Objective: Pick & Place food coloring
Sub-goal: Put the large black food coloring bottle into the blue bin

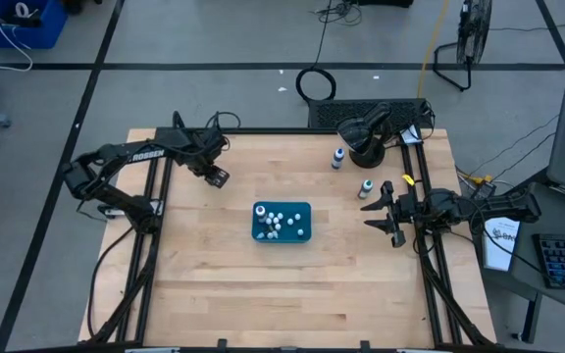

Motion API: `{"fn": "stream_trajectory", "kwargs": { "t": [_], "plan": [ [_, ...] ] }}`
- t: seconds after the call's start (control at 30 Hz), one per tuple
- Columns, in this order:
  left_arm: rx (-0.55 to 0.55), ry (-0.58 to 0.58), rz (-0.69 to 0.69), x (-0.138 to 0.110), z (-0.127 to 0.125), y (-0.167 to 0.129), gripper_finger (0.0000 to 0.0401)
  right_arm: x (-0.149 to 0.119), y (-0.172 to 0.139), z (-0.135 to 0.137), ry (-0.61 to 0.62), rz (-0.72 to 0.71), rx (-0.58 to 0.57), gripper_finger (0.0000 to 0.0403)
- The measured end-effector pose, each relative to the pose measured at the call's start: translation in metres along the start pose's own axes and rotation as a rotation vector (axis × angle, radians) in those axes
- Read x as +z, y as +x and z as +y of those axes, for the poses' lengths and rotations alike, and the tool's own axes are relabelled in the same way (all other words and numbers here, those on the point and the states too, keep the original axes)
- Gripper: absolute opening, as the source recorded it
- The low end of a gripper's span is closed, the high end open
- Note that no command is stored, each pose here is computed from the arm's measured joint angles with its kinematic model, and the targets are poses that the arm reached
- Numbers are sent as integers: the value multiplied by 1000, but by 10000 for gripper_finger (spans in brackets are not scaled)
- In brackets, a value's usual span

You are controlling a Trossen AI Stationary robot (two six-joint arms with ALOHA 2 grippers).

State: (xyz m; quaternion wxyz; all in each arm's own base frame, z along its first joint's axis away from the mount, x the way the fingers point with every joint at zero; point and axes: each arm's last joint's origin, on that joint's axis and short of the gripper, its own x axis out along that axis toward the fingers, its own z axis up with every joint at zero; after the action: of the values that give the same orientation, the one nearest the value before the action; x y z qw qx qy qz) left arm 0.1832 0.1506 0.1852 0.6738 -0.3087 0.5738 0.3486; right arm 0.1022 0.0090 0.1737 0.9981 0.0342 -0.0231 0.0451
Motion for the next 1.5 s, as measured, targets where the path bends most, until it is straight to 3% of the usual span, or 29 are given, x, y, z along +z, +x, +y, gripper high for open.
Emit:
{"fn": "stream_trajectory", "kwargs": {
  "t": [0.13, 0.27, 0.5, 0.63, 0.77, 0.93, 1.17, 1.37, 1.5],
  "plan": [
    [-41, 13, 6, 0, -6, -3, 141, 0, 0, 0, 0, 0, 0, 167],
    [-107, 75, -29, 7, -25, -25, 141, 0, 0, 0, 0, 0, 0, 167],
    [-111, 219, -224, 19, -80, -118, 141, 0, 0, 0, 0, 0, 0, 167],
    [-230, 302, -398, 16, -114, -177, 141, 0, 0, 0, 0, 0, 0, 167],
    [-282, 398, -467, 9, -148, -210, 141, 0, 0, 0, 0, 0, 0, 167],
    [-237, 514, -434, 20, -194, -206, 141, 0, 0, 0, 0, -3, 0, 167],
    [-147, 687, -244, 43, -253, -142, 141, 0, 0, 0, 0, -3, 0, 167],
    [-116, 744, -141, 49, -277, -91, 141, 0, 0, 0, 0, -2, 0, 167],
    [-114, 742, -99, 50, -280, -78, 141, 0, 0, 0, 0, -1, 0, 167]
  ]
}}
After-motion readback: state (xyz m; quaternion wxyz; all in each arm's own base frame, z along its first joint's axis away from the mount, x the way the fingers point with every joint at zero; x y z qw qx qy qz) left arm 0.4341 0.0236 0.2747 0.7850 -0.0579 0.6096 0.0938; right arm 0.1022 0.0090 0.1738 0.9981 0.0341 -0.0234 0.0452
